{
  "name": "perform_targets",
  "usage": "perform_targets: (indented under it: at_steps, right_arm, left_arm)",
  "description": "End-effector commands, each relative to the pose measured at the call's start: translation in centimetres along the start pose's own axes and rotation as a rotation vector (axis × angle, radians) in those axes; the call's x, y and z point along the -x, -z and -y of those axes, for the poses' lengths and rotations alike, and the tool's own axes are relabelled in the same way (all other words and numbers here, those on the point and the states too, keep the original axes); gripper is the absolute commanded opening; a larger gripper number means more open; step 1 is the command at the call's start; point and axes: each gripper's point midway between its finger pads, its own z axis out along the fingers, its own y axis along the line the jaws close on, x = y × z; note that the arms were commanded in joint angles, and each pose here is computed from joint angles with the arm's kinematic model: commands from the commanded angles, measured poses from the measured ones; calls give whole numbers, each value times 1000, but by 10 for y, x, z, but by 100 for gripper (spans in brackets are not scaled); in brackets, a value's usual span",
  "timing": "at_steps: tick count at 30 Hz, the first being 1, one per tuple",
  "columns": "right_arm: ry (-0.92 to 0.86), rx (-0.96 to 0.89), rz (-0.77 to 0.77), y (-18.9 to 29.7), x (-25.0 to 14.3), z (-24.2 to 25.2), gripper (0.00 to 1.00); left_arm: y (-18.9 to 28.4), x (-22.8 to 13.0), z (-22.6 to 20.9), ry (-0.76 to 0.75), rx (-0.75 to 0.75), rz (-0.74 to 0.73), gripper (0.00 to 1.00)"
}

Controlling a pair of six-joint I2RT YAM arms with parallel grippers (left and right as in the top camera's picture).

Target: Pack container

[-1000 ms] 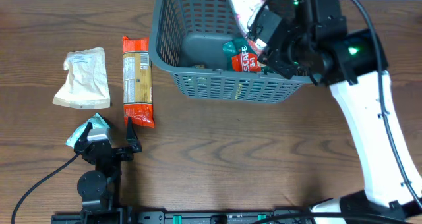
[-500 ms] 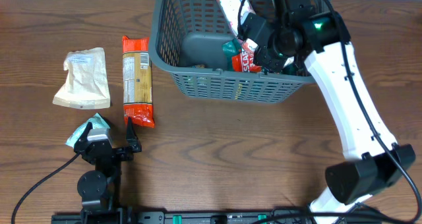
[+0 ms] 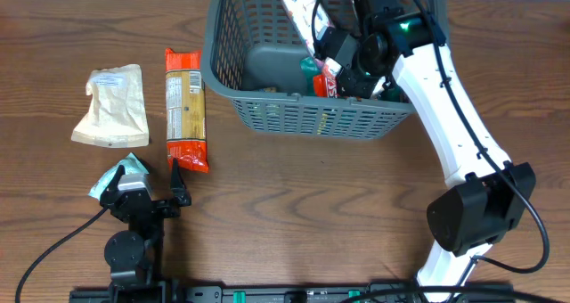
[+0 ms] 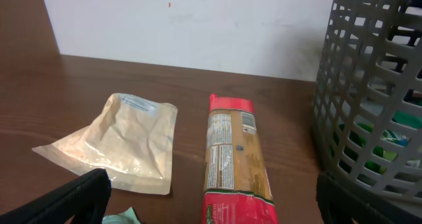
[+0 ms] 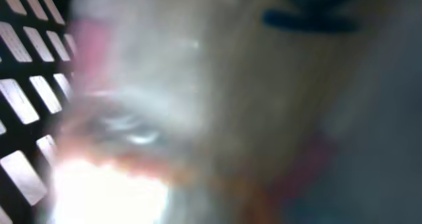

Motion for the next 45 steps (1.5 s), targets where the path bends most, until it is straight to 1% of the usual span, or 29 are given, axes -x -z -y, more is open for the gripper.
perform_targets:
  at_steps: [1,5,11,14,18,21,22,25,29,31,37,45]
  right_arm:
    - [-23,-12,24,4,2,6,92]
    - [-31,-25,38,4,5,9,97]
    - [-109,-60,83,12,15,17,97]
    - [-222,-139,123,28,23,34,99]
    - [-489,-393,150,77,20,79,99]
    - [-705,-601,161,126,0,106,99]
    - [-799,-675,170,147,-12,113,99]
    - [-1046,-813,204,198,-50,122,99]
    - [-1350,-863,282,243,-104,120,99]
    - [-1466,-896,298,263,-134,118,99]
    - [-1585,-921,290,290,-186,114,99]
    - [-1674,-980,210,299,-230,110,99]
  left_arm:
    - [-1,-16,-3,12,16,-49,99]
    - [-1,-16,-3,12,16,-49,99]
    - [-1,-16,-4,12,16,-49,99]
    - [-1,-16,-3,12,16,-49,98]
    - [-1,-16,-4,12,16,-49,99]
    - [-1,-16,-3,12,16,-49,98]
    - [-1,-16,-4,12,16,-49,99]
    - [-1,-16,-4,12,16,-49,99]
    - [-1,-16,-4,12,16,-49,99]
    - [-1,-16,-4,12,16,-49,99]
    - [-1,-16,-4,12,16,-49,99]
    - [-1,-16,-4,12,16,-49,99]
